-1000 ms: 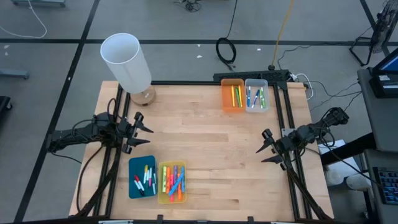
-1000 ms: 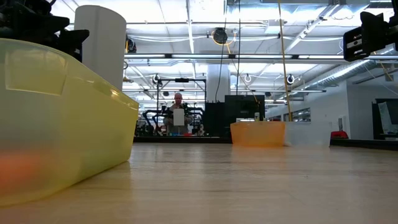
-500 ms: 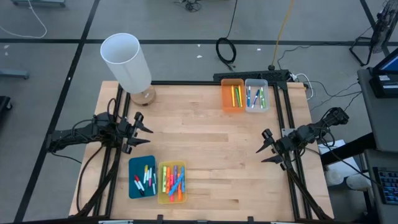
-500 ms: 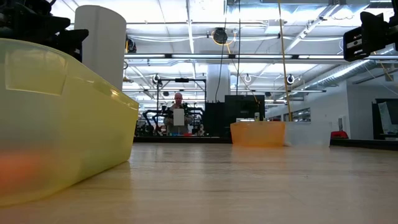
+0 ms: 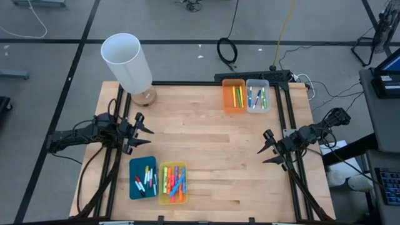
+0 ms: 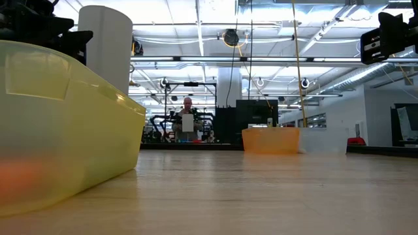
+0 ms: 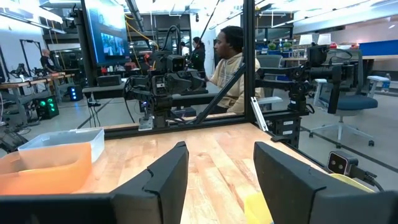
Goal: Pick & Place Markers
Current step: Return to Home Position
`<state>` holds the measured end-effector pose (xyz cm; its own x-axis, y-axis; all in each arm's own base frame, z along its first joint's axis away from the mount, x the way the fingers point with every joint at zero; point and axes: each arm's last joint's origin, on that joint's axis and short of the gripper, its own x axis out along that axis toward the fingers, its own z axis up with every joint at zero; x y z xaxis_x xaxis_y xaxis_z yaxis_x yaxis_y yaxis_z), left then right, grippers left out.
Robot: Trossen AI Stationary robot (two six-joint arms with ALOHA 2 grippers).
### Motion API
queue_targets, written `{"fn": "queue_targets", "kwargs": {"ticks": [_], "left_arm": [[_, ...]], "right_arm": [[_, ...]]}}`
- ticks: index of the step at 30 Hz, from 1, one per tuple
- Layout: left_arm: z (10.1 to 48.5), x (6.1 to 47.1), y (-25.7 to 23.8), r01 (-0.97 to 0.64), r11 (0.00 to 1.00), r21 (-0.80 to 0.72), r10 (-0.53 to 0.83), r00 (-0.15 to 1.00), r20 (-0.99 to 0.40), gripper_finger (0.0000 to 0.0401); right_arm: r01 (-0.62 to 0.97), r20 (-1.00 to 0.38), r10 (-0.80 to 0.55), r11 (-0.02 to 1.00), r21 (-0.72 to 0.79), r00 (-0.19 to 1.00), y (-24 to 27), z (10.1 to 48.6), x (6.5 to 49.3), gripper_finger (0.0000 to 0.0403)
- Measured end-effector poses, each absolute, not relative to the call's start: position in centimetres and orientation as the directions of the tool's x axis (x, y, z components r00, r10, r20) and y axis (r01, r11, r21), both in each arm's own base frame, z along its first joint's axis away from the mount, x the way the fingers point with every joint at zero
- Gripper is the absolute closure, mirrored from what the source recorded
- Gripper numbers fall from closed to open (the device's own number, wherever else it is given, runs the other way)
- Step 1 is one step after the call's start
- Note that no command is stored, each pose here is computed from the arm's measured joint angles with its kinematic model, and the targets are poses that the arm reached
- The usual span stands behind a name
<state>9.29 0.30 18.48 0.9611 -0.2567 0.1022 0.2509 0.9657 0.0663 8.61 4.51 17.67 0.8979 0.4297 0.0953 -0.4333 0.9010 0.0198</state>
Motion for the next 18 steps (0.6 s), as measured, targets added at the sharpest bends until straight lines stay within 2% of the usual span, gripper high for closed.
{"fn": "queue_targets", "kwargs": {"ticks": [10, 18], "left_arm": [[18.48, 9.29, 0.3, 0.251, 0.966, 0.066, -0.257, 0.961, 0.102, 0.0194], [18.48, 9.29, 0.29, 0.251, 0.966, 0.066, -0.257, 0.961, 0.102, 0.0206]], "right_arm": [[-0.433, 0.095, 0.429, 0.901, 0.019, 0.898, 4.51, 17.66, 8.61, 0.0222], [-0.433, 0.095, 0.429, 0.901, 0.02, 0.898, 4.5, 17.66, 8.61, 0.0222]]}}
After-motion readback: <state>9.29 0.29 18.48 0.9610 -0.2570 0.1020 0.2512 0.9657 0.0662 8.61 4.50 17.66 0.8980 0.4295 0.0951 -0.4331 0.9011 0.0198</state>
